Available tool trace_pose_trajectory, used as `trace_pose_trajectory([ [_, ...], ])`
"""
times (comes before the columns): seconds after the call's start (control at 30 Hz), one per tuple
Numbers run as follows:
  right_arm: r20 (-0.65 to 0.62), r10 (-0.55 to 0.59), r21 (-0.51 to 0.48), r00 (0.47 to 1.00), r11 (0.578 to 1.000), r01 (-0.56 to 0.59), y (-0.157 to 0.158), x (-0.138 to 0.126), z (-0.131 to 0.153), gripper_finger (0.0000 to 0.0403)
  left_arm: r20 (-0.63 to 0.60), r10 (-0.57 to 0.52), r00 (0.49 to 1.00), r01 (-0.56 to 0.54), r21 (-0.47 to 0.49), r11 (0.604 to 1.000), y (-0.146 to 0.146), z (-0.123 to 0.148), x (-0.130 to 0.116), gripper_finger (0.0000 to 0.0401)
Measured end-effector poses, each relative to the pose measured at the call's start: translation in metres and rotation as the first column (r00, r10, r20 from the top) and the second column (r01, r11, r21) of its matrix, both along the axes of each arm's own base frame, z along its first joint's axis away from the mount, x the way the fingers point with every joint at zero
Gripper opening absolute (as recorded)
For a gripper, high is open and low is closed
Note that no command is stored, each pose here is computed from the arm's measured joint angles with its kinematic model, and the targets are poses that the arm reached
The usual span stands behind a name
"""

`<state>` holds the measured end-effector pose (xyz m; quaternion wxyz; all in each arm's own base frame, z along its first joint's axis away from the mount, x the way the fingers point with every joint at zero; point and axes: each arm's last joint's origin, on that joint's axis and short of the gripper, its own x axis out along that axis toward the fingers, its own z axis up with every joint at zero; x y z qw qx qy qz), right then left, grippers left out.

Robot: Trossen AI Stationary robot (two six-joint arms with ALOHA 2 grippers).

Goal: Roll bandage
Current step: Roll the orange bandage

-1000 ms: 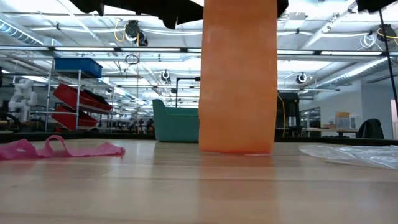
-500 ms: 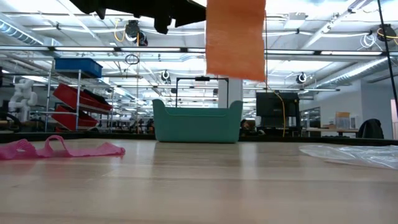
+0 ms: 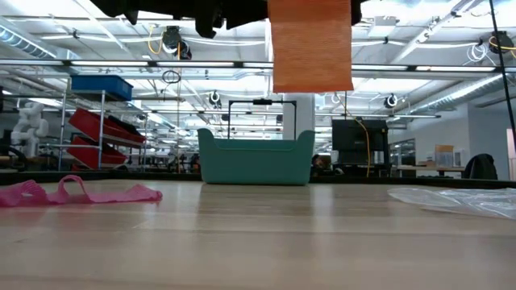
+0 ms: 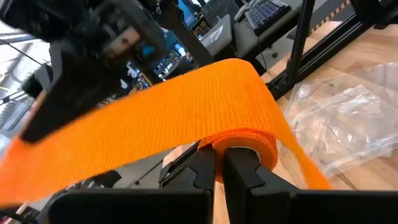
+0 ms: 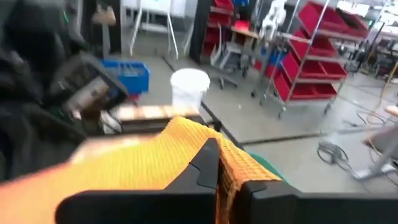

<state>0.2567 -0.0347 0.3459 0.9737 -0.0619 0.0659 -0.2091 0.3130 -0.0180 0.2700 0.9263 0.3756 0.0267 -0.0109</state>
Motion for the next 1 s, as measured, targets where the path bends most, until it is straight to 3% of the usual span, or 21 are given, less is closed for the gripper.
trace_pose_trajectory([
  [0.17, -0.121, 0.006, -0.014, 0.993, 1.0, -0.007, 0.0, 0.0, -0.011, 0.0076, 0.013, -0.015, 1.0, 0.015, -0.004, 1.0, -0.004, 0.001, 0.0, 0.0013],
  [0.4, -0.146, 0.004, 0.052, 0.989, 0.999, 0.004, 0.003, -0.001, -0.016, 0.0231, 0.049, -0.076, 0.996, 0.078, -0.032, 0.996, -0.013, 0.005, -0.001, 0.0013],
  [0.53, -0.144, 0.023, 0.084, 0.989, 0.996, -0.011, 0.008, -0.007, -0.014, 0.0288, 0.046, -0.126, 0.991, 0.128, -0.032, 0.991, -0.015, 0.004, -0.001, 0.0013],
  [0.67, -0.198, 0.046, 0.155, 0.979, 0.988, -0.015, 0.013, -0.018, -0.017, 0.0307, 0.044, -0.135, 0.99, 0.136, -0.033, 0.99, -0.016, 0.004, -0.001, 0.0013],
  [0.8, -0.001, 0.11, 0.352, 0.994, 0.93, -0.102, 0.017, -0.025, 0.001, 0.0306, 0.044, -0.148, 0.988, 0.149, -0.032, 0.988, -0.017, 0.004, -0.001, 0.0013],
  [0.9, 0.09, 0.051, 0.421, 0.995, 0.903, -0.084, 0.014, -0.033, 0.02, 0.0302, 0.056, -0.153, 0.987, 0.155, -0.032, 0.987, -0.017, 0.005, -0.001, 0.0013],
  [1.0, 0.022, 0.027, 0.471, 0.999, 0.882, -0.035, 0.012, -0.038, 0.018, 0.0301, 0.117, -0.155, 0.981, 0.166, -0.088, 0.982, -0.018, 0.012, -0.001, 0.0013],
])
